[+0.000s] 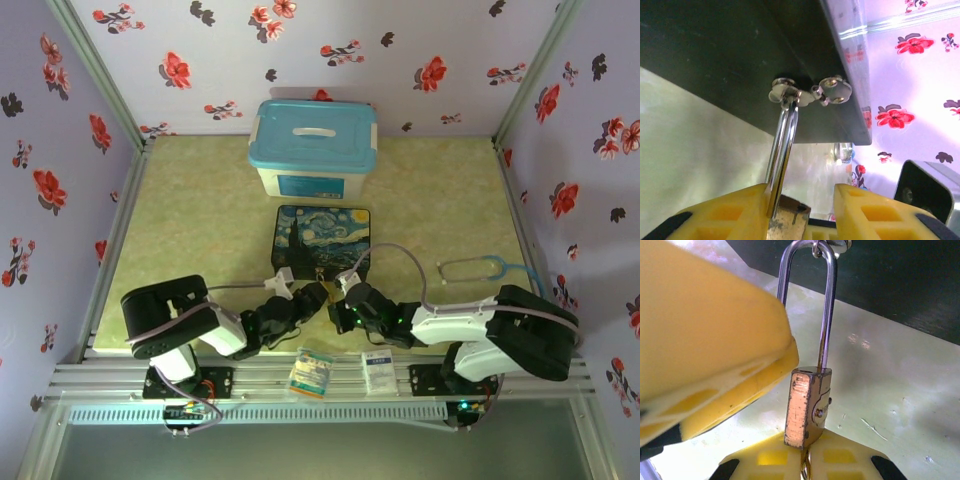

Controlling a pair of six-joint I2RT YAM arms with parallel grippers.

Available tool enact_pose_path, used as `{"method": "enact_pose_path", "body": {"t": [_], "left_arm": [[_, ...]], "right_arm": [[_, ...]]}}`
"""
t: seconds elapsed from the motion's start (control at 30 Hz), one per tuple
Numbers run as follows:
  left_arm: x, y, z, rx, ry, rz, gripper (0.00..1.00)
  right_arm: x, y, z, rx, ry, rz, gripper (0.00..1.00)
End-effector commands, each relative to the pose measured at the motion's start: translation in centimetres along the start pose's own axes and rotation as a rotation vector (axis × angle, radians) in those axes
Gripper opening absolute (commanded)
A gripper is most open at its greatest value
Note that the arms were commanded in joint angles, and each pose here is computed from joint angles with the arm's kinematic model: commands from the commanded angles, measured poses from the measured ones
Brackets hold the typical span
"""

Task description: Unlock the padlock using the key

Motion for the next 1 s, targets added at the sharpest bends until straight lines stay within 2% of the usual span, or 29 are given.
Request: {"method": "enact_pose_path", "body": {"t": [0.0, 0.17, 0.43, 0.53, 0.6, 0.73, 0.97], "left_arm": [[0.4, 0.0, -0.2, -0.019, -0.057, -0.015, 0.35], [0.6, 0.0, 2.0, -0.109, -0.111, -0.012, 0.32], [1.1, -2.0, 1.5, -0.095, -0.134, 0.020, 0.30], [0.9, -2.2, 2.0, -0.136, -0.159, 0.035, 0.25], [0.6, -2.0, 2.4, -0.161, -0.169, 0.037, 0.18], [-0.4, -1.0, 2.9, -0.218, -0.211, 0.013, 0.15], [-2.7, 1.2, 2.1, -0.359, -0.392, -0.038, 0.11]], "right_arm": [[-0.2, 0.0, 0.2, -0.015, -0.029, -0.021, 0.08], [-0.5, 0.1, 0.6, -0.042, -0.047, -0.038, 0.08], [-0.1, -0.2, 1.0, -0.036, -0.006, -0.007, 0.10], [-0.1, -0.3, 1.0, -0.031, 0.001, -0.006, 0.11], [-0.1, -0.3, 1.0, -0.035, 0.002, -0.007, 0.13], [-0.1, -0.1, 0.9, -0.027, -0.009, -0.011, 0.21], [0.6, 1.6, -1.0, 0.027, -0.048, -0.025, 0.41]]}}
Point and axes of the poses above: each hand's point on the last joint's axis, 136 mm out from that joint toward the fingers, its own y axis back along the fingers, its own z axis along the line the jaws close on, x = y × z, the point moved 1 cm from there along y, back along the fingers, and after that the axes turned 5 degrees about y, right-handed, at the moved point
